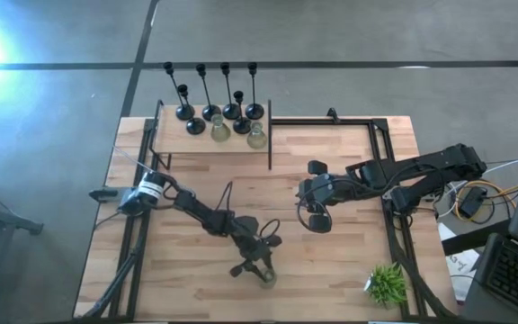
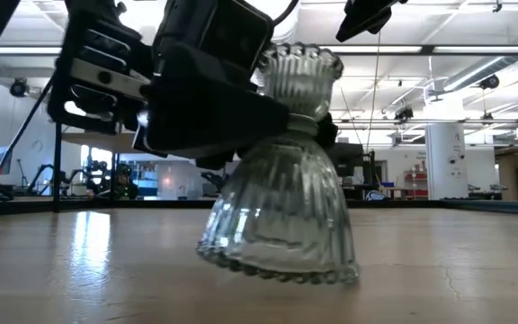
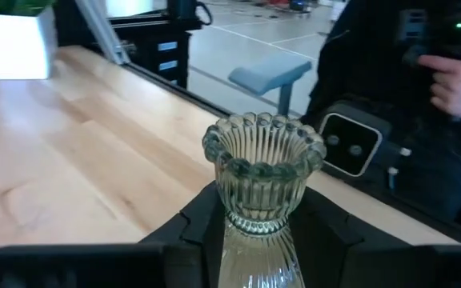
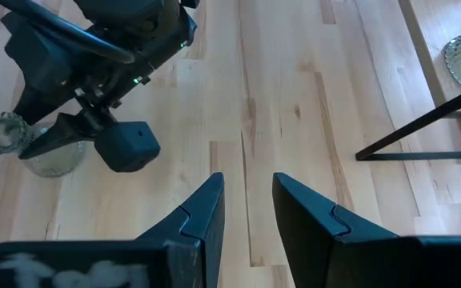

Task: Pick & Place candle stick holders
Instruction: Put the green candleholder on the shelf, then return to Home Position

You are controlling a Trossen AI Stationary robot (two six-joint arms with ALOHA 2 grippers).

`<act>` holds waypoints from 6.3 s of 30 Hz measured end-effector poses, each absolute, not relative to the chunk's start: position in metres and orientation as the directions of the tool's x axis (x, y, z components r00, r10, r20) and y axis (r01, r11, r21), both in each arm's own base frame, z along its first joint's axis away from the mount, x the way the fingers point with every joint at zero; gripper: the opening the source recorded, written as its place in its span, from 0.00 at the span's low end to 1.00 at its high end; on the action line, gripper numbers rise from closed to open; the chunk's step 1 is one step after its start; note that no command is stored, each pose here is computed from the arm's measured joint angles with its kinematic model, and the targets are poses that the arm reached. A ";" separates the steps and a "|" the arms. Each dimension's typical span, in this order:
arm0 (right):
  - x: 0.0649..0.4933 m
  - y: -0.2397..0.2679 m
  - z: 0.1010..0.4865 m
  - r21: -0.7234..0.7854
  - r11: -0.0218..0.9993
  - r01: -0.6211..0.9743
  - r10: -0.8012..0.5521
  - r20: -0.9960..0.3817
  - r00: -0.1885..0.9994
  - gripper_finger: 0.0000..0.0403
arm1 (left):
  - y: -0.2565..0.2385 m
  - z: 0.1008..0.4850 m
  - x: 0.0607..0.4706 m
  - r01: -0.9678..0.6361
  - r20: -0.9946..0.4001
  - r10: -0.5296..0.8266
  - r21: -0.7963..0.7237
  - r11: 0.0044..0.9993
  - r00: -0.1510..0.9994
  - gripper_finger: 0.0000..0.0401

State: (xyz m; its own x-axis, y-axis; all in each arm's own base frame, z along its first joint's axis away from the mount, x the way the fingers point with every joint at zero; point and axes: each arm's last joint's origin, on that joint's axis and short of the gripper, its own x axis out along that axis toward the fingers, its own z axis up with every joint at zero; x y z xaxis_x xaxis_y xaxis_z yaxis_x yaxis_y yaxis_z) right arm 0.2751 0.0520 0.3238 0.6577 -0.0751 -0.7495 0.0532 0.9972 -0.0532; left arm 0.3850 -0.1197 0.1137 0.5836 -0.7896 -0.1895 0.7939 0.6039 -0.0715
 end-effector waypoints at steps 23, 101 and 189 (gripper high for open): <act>0.271 0.051 0.312 -0.044 0.996 0.073 -0.080 -0.776 0.626 0.25 | -0.091 0.147 0.339 0.390 -0.218 -0.388 -0.037 0.920 0.896 0.30; 0.275 0.033 0.312 -0.070 0.992 0.106 -0.121 -0.762 0.637 0.25 | 0.039 0.230 0.124 -0.996 -0.130 0.987 -0.008 0.093 0.093 0.30; 0.272 0.031 0.296 -0.049 0.989 0.143 -0.126 -0.792 0.598 0.25 | 0.060 0.238 0.116 -0.972 -0.108 0.970 -0.108 0.208 0.220 0.80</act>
